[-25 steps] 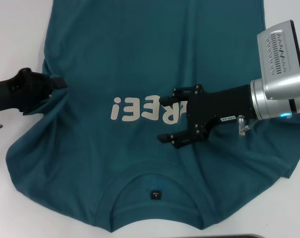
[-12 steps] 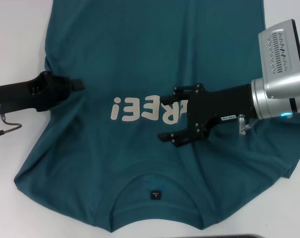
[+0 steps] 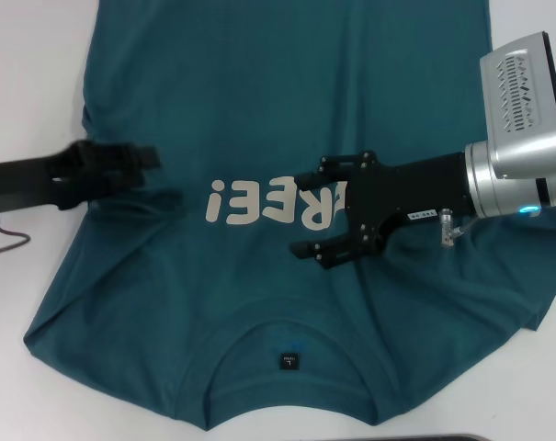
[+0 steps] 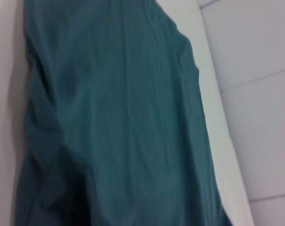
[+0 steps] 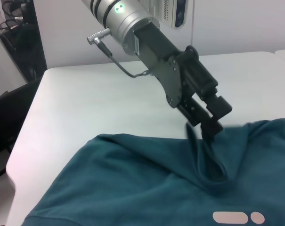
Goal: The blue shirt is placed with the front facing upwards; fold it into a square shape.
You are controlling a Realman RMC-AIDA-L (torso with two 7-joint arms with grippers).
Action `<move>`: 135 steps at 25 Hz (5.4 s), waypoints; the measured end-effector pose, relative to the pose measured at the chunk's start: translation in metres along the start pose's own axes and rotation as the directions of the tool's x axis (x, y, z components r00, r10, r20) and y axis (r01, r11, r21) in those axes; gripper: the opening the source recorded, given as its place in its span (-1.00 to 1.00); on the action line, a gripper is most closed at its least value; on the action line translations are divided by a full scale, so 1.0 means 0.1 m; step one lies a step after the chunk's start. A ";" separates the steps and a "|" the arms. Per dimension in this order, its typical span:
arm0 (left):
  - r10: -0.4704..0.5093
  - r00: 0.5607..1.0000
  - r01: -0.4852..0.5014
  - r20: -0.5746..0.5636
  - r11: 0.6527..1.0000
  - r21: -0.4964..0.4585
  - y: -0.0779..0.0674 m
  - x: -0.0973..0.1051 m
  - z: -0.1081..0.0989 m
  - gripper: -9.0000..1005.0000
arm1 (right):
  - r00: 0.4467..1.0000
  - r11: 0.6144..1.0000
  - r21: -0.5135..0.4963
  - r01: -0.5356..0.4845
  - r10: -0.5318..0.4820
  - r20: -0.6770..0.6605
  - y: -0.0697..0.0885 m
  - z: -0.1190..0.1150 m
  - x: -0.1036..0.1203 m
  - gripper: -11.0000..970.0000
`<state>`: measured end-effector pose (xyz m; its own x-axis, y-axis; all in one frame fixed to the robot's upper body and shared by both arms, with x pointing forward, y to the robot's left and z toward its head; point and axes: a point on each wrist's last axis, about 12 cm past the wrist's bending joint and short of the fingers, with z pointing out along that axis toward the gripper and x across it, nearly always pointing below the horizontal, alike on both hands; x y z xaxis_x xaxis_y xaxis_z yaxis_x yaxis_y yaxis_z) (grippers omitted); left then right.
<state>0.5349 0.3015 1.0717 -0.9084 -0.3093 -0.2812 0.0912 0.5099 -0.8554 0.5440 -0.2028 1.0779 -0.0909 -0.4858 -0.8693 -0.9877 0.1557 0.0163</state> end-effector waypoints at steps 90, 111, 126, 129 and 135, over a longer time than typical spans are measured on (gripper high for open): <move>-0.122 0.991 0.125 0.063 0.992 -0.037 0.32 0.30 -0.54 0.92 | 1.000 0.999 0.043 -0.020 0.019 0.019 -0.06 -0.05 -0.01 0.82; -0.164 0.985 0.161 0.053 0.986 0.044 0.28 0.42 -0.57 0.92 | 1.000 0.999 0.046 -0.017 0.016 0.021 -0.07 -0.06 -0.01 0.82; -0.180 0.982 0.181 0.051 0.983 -0.025 0.37 0.45 -0.53 0.92 | 1.000 0.999 0.049 -0.019 0.018 0.022 -0.07 -0.06 -0.01 0.81; -0.176 0.984 0.177 0.042 0.984 -0.031 0.36 0.45 -0.50 0.92 | 1.000 0.999 0.049 -0.019 0.018 0.022 -0.07 -0.06 -0.01 0.81; -0.165 0.986 0.166 0.024 0.986 -0.032 0.34 0.45 -0.43 0.92 | 1.000 0.999 0.049 -0.019 0.018 0.022 -0.07 -0.06 -0.01 0.81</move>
<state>0.4793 0.3397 1.0488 -0.9011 -0.4083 -0.1462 -0.0741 0.4771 -0.8757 0.5498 -0.2089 1.0814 -0.1057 -0.4642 -0.8794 -0.9784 0.2066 0.0086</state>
